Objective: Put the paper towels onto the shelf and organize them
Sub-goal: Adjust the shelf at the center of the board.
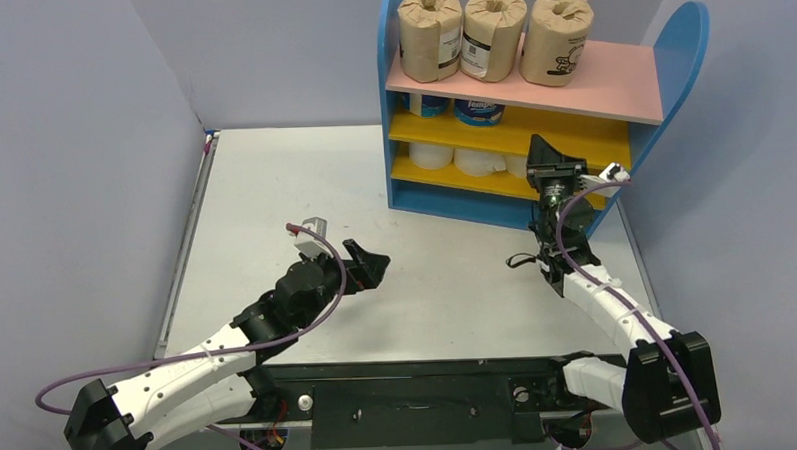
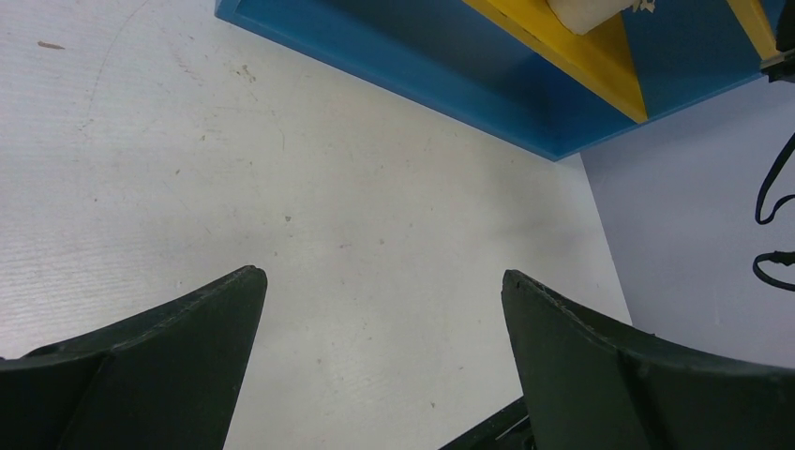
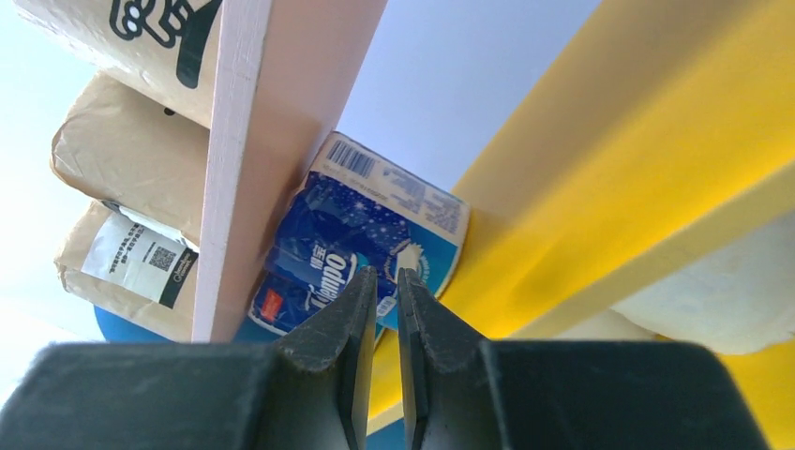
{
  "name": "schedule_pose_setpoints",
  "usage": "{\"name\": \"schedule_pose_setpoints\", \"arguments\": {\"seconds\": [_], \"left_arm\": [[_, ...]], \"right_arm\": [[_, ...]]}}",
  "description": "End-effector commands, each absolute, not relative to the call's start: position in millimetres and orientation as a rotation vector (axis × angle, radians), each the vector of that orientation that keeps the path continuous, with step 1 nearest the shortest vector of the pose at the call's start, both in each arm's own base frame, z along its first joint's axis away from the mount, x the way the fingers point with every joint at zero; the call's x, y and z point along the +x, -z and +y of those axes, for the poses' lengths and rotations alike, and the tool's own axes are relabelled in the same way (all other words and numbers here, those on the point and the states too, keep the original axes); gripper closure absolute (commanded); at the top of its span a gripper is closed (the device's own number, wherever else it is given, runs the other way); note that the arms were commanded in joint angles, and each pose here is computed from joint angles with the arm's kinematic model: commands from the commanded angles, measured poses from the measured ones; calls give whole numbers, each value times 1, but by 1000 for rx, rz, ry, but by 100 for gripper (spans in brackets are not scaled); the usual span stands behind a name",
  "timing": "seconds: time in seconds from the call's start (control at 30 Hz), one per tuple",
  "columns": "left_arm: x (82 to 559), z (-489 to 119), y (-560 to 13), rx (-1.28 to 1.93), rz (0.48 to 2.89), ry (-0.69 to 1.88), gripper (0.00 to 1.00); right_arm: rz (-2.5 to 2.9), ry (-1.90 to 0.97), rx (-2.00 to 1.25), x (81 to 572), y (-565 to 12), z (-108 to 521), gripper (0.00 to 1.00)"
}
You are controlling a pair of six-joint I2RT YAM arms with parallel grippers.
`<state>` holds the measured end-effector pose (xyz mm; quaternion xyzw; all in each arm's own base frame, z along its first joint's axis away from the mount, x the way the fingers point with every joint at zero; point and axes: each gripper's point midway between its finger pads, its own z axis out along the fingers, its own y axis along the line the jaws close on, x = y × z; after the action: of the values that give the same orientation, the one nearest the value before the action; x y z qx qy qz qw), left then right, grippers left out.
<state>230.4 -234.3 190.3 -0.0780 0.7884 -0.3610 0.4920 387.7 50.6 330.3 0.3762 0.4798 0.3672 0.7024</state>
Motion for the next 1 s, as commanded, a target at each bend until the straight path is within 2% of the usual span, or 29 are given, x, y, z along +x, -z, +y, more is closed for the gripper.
{"name": "schedule_pose_setpoints", "arguments": {"seconds": [0.0, 0.4, 0.97], "left_arm": [[232, -234, -205, -209, 1866, 915, 4], [232, -232, -203, -202, 1864, 897, 4], [233, -229, -201, -205, 1863, 879, 4]], "right_arm": [[975, -891, 808, 400, -369, 62, 89], [929, -863, 927, 464, -348, 62, 89], [978, -920, 926, 504, -342, 102, 89]]}}
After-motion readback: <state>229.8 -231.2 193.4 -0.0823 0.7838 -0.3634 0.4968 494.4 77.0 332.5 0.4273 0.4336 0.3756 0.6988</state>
